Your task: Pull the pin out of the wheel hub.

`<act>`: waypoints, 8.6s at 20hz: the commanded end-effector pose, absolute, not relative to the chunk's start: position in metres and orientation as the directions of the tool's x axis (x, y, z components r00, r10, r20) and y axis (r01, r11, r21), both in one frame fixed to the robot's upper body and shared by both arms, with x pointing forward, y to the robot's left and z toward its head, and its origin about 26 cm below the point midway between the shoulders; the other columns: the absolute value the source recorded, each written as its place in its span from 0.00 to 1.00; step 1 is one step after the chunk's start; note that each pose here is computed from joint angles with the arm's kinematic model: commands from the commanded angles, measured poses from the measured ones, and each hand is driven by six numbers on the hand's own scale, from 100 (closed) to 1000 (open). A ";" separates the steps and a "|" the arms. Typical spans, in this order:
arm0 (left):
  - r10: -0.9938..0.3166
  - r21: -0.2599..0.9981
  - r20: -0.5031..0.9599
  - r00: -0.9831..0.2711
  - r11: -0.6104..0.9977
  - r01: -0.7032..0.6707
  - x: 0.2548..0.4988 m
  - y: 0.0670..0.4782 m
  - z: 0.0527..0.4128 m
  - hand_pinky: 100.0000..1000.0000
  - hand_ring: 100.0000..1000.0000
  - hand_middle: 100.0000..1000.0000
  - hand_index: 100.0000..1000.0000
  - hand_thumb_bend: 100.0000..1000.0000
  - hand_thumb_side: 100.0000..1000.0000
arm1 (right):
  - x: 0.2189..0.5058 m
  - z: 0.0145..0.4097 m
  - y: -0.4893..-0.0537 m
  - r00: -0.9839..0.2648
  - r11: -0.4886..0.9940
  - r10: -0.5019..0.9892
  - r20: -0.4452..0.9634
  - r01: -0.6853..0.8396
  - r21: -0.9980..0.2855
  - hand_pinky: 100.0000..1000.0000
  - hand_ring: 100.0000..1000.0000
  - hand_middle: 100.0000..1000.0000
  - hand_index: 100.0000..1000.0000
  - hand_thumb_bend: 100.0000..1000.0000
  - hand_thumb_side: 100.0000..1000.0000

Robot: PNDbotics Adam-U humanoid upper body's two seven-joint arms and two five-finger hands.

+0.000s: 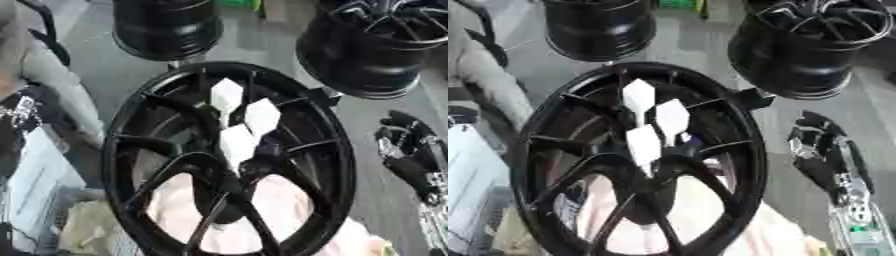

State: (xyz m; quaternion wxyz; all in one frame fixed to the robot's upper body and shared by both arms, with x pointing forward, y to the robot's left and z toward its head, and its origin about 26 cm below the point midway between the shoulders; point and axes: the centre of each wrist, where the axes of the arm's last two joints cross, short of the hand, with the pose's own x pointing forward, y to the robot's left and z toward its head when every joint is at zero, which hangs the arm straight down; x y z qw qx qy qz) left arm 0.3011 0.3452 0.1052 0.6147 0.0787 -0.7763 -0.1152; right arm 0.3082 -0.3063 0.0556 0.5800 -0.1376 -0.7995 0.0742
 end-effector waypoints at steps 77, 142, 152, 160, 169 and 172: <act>-0.300 0.334 0.915 -0.270 0.938 0.093 0.305 0.340 0.114 0.65 0.61 0.67 0.74 0.00 0.74 | 0.403 0.258 -0.196 -0.917 -0.259 0.314 0.246 -0.332 -0.907 0.81 0.83 0.83 0.95 0.17 0.25; -0.306 0.337 0.916 -0.259 0.937 0.086 0.304 0.341 0.113 0.65 0.61 0.68 0.73 0.00 0.74 | 0.376 0.318 -0.208 -0.937 -0.150 0.334 0.098 -0.156 -0.976 0.42 0.25 0.32 0.50 0.00 0.00; -0.315 0.342 0.916 -0.248 0.937 0.072 0.302 0.345 0.113 0.64 0.61 0.68 0.73 0.00 0.74 | 0.357 0.334 -0.280 -0.852 -0.050 0.516 0.087 -0.131 -0.990 0.43 0.26 0.32 0.51 0.00 0.00; -0.314 0.337 0.916 -0.248 0.940 0.054 0.301 0.347 0.114 0.64 0.61 0.69 0.73 0.00 0.74 | 0.339 0.299 -0.379 -0.601 0.116 0.782 0.168 -0.124 -0.985 0.43 0.26 0.32 0.51 0.00 0.00; -0.312 0.329 0.918 -0.245 0.944 0.033 0.300 0.349 0.114 0.64 0.61 0.69 0.73 0.00 0.74 | 0.307 0.197 -0.500 -0.022 0.291 0.957 0.291 0.018 -0.956 0.70 0.66 0.67 0.83 0.00 0.02; -0.311 0.326 0.919 -0.242 0.945 0.027 0.299 0.350 0.113 0.64 0.61 0.69 0.73 0.00 0.74 | 0.291 0.158 -0.522 0.170 0.284 0.943 0.286 0.035 -0.958 0.88 0.89 0.86 0.95 0.08 0.18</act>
